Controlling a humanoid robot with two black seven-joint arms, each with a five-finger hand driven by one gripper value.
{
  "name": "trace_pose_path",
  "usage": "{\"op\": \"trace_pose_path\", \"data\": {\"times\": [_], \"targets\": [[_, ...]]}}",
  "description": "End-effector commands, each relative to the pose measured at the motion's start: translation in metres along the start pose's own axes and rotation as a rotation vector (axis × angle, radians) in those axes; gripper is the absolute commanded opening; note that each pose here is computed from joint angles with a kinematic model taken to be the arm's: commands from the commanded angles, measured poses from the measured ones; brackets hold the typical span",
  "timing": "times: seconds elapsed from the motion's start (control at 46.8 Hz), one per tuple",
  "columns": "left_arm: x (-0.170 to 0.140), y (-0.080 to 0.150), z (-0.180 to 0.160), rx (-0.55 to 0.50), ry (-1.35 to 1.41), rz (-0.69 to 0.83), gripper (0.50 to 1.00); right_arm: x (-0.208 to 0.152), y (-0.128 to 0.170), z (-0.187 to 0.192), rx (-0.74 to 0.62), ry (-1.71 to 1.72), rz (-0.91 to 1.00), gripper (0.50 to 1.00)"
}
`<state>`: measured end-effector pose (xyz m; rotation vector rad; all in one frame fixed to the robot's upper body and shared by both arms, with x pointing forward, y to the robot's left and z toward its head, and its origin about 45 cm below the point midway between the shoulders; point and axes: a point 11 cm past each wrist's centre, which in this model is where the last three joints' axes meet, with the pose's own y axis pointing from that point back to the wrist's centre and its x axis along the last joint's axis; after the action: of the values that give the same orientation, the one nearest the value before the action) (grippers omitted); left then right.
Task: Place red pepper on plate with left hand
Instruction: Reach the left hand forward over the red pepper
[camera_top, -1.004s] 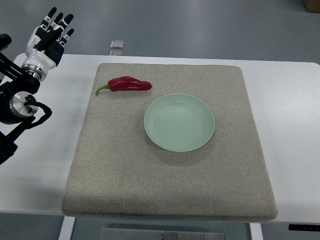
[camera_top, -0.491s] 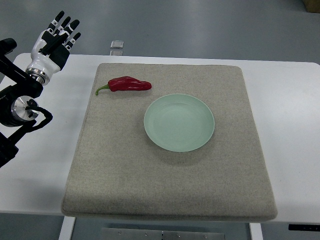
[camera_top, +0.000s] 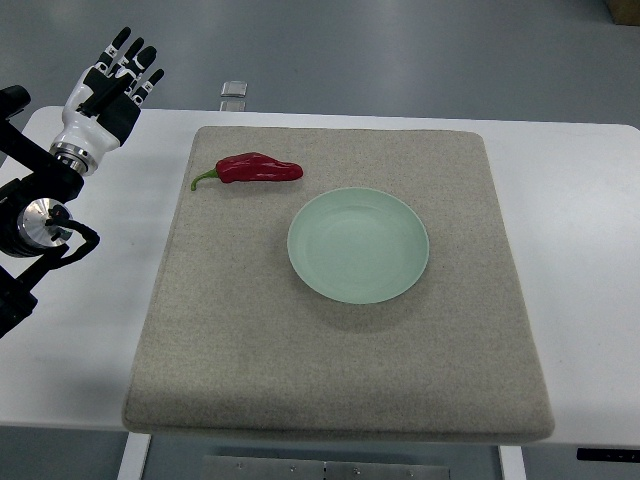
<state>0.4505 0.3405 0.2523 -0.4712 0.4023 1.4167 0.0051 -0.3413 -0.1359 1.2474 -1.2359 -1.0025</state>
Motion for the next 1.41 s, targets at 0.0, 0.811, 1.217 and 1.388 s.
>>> {"op": "trace_pose_path", "data": {"times": [0.0,0.811,1.217,1.388], "targets": [[-0.002,-0.001,0.000,-0.002,0.005,-0.007,1.000,0.000,0.000,0.000,0.000,-0.001,0.000,0.928],[-0.023,-0.006,0.002,0.017,-0.321,-0.131,1.000,0.000,0.000,0.000,0.000,0.001,0.000,0.928],[-0.044,-0.016,-0.009,0.075,-0.667,-0.230,0.999,0.000,0.000,0.000,0.000,-0.001,0.000,0.928],[-0.055,-0.021,-0.009,0.057,-0.867,-0.266,0.999,0.000,0.000,0.000,0.000,-0.001,0.000,0.928]]}}
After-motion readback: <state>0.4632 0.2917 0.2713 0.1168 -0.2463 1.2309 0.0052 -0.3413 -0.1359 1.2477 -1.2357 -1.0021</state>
